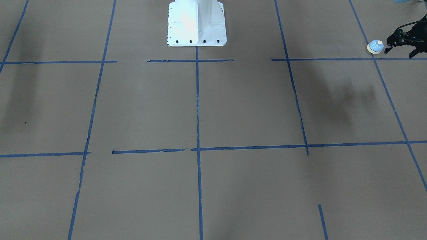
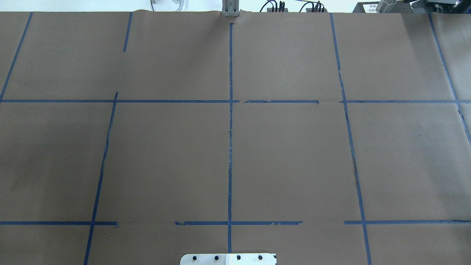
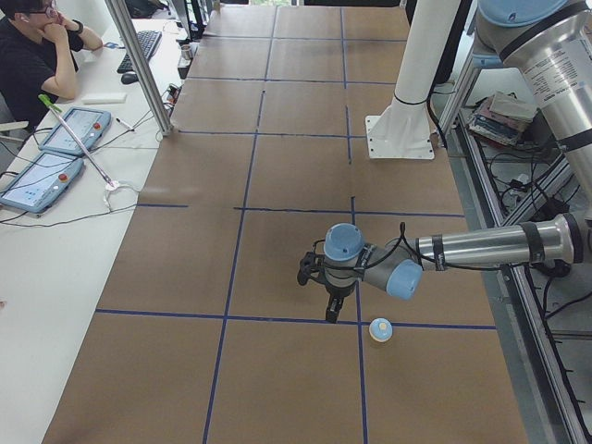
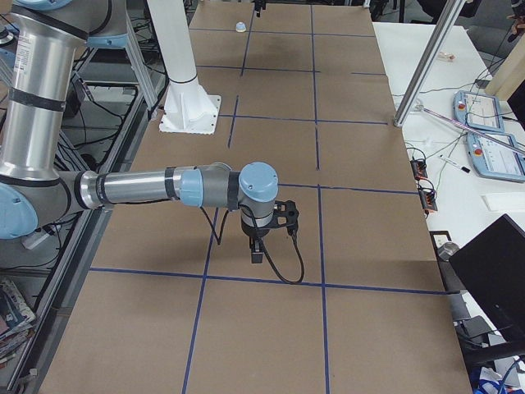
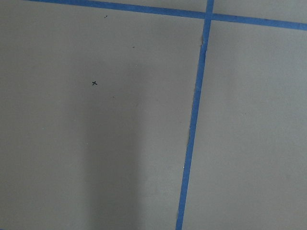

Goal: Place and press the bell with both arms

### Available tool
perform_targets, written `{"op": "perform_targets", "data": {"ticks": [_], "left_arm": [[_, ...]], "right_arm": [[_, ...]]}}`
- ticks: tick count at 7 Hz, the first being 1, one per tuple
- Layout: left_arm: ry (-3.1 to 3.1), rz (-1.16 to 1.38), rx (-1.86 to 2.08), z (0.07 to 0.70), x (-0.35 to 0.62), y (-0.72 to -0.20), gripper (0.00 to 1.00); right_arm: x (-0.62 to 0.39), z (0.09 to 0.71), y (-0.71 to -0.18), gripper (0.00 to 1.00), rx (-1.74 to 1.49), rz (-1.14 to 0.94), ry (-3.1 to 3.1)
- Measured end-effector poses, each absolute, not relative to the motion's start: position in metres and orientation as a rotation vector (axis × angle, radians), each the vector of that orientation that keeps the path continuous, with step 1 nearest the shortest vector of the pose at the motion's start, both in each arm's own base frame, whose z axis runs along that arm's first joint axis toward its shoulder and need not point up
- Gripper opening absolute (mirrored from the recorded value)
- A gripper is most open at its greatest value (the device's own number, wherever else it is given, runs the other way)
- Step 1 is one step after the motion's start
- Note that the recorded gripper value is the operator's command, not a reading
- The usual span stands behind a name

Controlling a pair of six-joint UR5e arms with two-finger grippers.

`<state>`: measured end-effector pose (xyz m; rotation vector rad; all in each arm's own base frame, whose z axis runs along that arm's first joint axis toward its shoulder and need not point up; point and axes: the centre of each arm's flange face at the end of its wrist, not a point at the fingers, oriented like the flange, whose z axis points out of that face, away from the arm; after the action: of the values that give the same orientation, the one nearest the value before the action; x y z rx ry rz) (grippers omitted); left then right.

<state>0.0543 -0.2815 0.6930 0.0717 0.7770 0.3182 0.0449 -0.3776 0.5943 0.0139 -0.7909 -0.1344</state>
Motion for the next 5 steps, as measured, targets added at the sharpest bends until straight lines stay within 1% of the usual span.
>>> {"op": "perform_targets", "data": {"ticks": [1, 3, 5], "left_arm": [[0.788, 0.337, 0.035, 0.711, 0.071, -0.268, 1.00], [0.791, 0.373, -0.079, 0.723, 0.112, -0.245, 1.00], [0.775, 0.391, -0.129, 0.732, 0.118, -0.230, 1.00]], "right_arm": [[0.045, 0.593, -0.377, 1.00, 0.018, -0.137, -0.790], [0.045, 0.590, -0.376, 1.00, 0.023, -0.140, -0.790], [0.045, 0.589, -0.376, 1.00, 0.025, -0.142, -0.788]]}}
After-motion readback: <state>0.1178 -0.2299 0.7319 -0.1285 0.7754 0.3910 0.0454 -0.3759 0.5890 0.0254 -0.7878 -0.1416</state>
